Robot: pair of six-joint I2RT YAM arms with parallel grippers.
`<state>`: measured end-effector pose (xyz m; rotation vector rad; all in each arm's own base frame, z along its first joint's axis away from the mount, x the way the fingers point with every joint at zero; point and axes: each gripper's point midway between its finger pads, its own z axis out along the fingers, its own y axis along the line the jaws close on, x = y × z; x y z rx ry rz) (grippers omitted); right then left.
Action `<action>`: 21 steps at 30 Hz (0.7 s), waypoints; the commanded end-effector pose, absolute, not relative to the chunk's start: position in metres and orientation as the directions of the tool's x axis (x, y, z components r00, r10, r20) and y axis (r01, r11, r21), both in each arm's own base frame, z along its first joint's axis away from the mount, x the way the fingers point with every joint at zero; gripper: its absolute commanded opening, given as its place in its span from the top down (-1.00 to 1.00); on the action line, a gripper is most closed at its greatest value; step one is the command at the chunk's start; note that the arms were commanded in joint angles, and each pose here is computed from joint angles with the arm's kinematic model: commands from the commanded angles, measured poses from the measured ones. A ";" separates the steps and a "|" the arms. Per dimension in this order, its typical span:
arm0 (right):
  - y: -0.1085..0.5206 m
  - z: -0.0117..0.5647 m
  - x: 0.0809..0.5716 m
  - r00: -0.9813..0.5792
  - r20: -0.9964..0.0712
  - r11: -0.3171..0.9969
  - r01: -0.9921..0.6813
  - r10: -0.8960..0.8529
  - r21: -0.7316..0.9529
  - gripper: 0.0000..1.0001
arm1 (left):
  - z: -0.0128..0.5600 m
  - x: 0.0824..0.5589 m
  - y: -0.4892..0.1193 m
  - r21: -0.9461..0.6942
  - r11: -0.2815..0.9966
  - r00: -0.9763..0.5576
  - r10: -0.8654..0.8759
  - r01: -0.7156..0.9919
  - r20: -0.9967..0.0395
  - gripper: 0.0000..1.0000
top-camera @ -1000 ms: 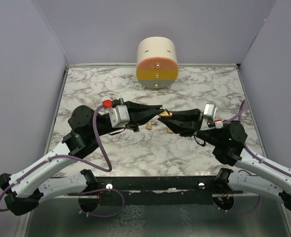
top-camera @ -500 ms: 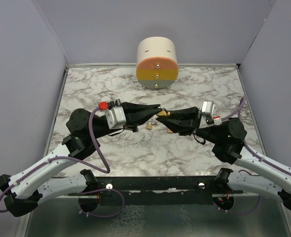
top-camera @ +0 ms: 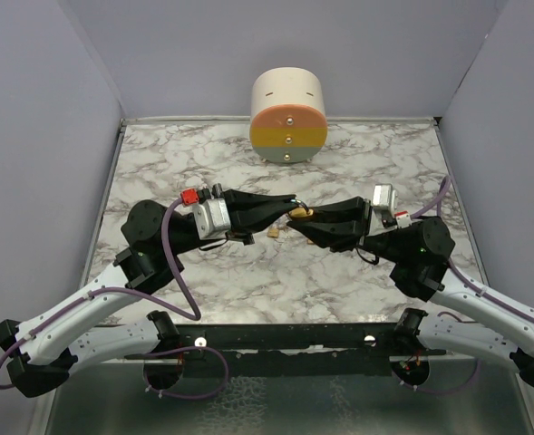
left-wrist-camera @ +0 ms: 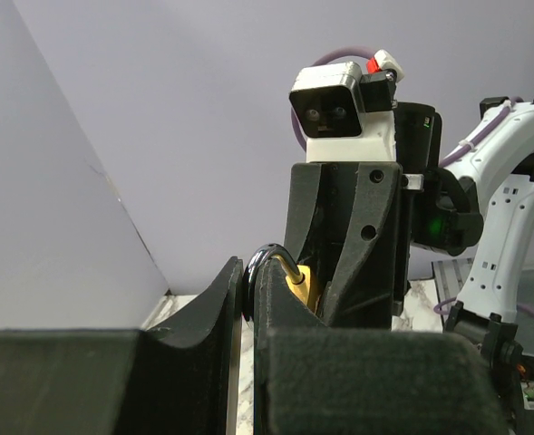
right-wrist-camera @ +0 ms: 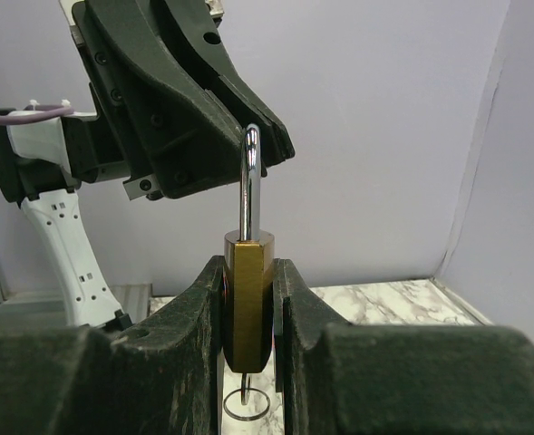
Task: Lock with the key
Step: Lock the lock.
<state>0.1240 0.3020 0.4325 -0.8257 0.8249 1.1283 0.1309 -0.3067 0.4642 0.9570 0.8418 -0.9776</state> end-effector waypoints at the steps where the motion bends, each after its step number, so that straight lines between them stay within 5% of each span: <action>1: 0.277 0.504 0.055 0.333 -0.709 0.070 -0.925 0.622 -0.373 0.97 | 0.334 0.154 -0.333 0.087 0.216 0.077 0.054 0.972 -0.996 1.00; 21: 0.267 0.540 0.073 0.438 -0.638 0.231 -0.894 0.633 -0.385 0.97 | 0.265 0.139 -0.333 -0.080 0.173 -0.106 0.145 0.982 -0.984 1.00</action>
